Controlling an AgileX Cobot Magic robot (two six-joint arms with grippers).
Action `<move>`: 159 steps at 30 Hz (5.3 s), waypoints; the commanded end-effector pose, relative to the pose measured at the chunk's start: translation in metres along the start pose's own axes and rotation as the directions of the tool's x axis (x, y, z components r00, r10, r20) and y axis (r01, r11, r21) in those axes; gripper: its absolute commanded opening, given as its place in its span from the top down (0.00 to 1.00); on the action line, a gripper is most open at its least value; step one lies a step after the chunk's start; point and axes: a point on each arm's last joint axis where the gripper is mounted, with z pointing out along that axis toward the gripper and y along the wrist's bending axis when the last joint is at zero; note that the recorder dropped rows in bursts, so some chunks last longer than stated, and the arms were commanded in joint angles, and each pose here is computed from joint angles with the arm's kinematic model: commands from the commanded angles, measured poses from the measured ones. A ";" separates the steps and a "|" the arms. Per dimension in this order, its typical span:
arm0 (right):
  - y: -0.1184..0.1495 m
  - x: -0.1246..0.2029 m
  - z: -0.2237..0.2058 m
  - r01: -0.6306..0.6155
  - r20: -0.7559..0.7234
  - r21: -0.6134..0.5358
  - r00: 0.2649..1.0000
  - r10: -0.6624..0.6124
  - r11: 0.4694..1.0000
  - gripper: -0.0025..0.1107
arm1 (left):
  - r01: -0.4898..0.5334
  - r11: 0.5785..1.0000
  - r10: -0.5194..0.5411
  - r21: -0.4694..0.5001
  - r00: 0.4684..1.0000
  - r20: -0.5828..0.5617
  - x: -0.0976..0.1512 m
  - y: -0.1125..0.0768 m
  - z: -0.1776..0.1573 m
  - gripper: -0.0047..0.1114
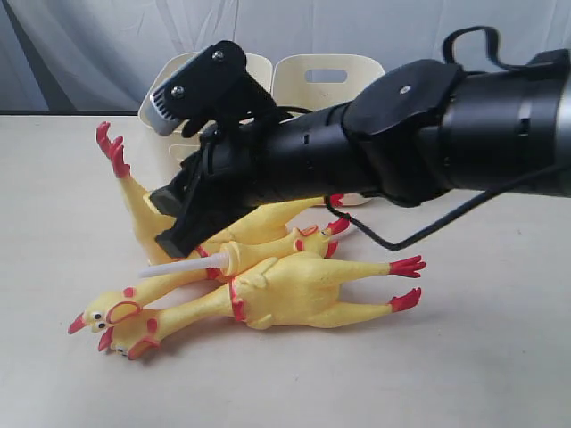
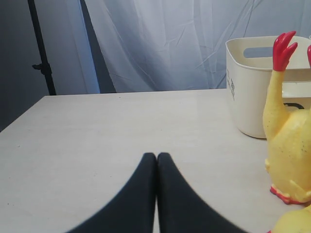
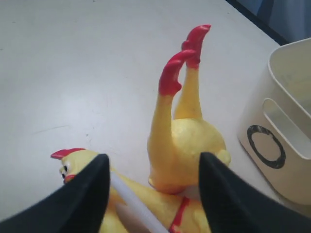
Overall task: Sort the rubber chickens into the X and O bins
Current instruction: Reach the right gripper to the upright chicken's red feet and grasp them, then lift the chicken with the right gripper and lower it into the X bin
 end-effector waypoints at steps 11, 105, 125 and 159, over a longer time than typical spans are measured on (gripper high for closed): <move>-0.014 -0.009 0.055 -0.154 0.033 0.027 0.988 0.153 0.988 0.42 | 0.000 1.000 0.000 0.004 1.000 0.007 0.001 0.000 0.000 0.96; -0.142 -0.079 -0.124 -0.131 0.336 0.417 0.942 -0.018 0.899 0.99 | 0.000 1.000 0.000 0.004 1.000 0.009 0.001 0.000 0.000 0.96; -0.209 0.011 -0.039 -0.122 0.088 0.458 0.992 0.091 0.881 0.99 | 0.000 1.000 0.000 0.004 1.000 0.009 0.001 0.000 0.000 0.96; -0.203 -0.005 -0.054 -0.116 0.124 0.450 0.990 0.067 0.886 0.37 | 0.000 1.000 0.000 0.004 1.000 0.009 0.001 0.000 0.000 0.96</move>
